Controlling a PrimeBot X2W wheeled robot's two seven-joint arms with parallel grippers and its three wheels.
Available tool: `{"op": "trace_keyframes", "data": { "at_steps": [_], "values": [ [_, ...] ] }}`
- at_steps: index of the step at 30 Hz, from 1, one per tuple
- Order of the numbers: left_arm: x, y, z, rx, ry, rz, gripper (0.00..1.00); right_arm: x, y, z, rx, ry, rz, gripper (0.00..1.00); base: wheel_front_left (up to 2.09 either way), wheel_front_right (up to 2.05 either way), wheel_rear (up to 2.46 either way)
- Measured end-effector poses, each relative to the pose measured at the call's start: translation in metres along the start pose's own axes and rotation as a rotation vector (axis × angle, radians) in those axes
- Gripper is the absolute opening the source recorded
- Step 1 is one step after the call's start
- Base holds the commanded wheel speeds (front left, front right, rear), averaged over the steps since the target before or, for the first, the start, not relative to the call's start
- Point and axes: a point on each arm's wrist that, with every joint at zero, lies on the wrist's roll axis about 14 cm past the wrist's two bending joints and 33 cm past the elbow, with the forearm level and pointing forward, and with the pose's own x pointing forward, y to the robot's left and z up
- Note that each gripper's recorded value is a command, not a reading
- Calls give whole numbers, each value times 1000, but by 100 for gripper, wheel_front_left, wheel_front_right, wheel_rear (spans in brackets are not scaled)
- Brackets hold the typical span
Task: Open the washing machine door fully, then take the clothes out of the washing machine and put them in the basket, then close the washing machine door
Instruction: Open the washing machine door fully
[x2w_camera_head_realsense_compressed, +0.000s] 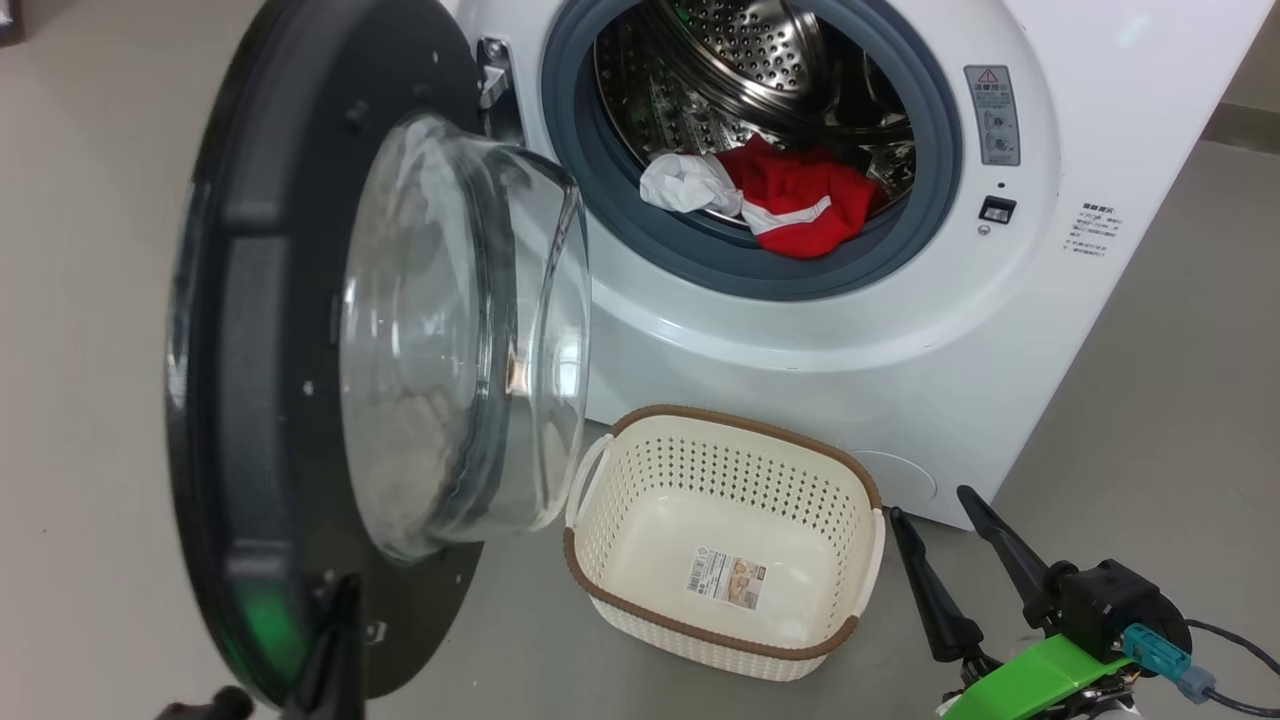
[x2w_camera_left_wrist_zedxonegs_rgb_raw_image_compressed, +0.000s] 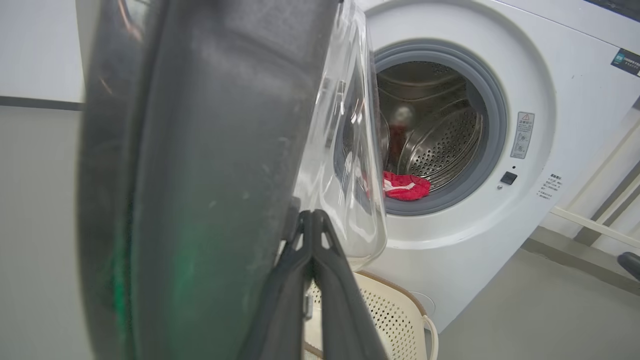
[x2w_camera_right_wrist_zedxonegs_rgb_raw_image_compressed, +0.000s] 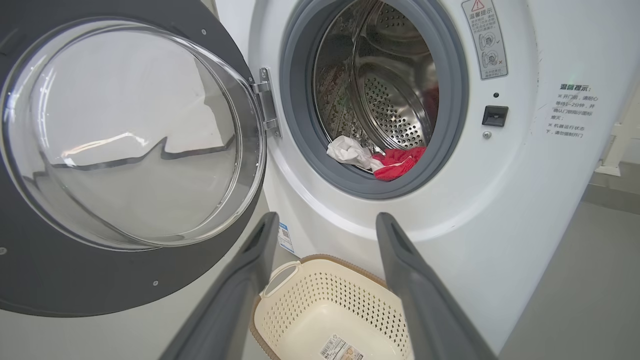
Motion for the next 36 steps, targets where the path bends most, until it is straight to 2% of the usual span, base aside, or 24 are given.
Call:
{"op": "trace_keyframes", "data": {
  "at_steps": [19,26,36],
  "values": [
    [12,93,24,99,-36,251,0,0,-2,-13,13,32,4,100,0,0,0],
    [34,110,65,126,-154,287,0,0,-8,-19,19,48,-5,100,0,0,0],
    [51,130,66,162,-140,332,0,4,-19,-24,22,58,-21,100,0,0,0]
  ]
}}
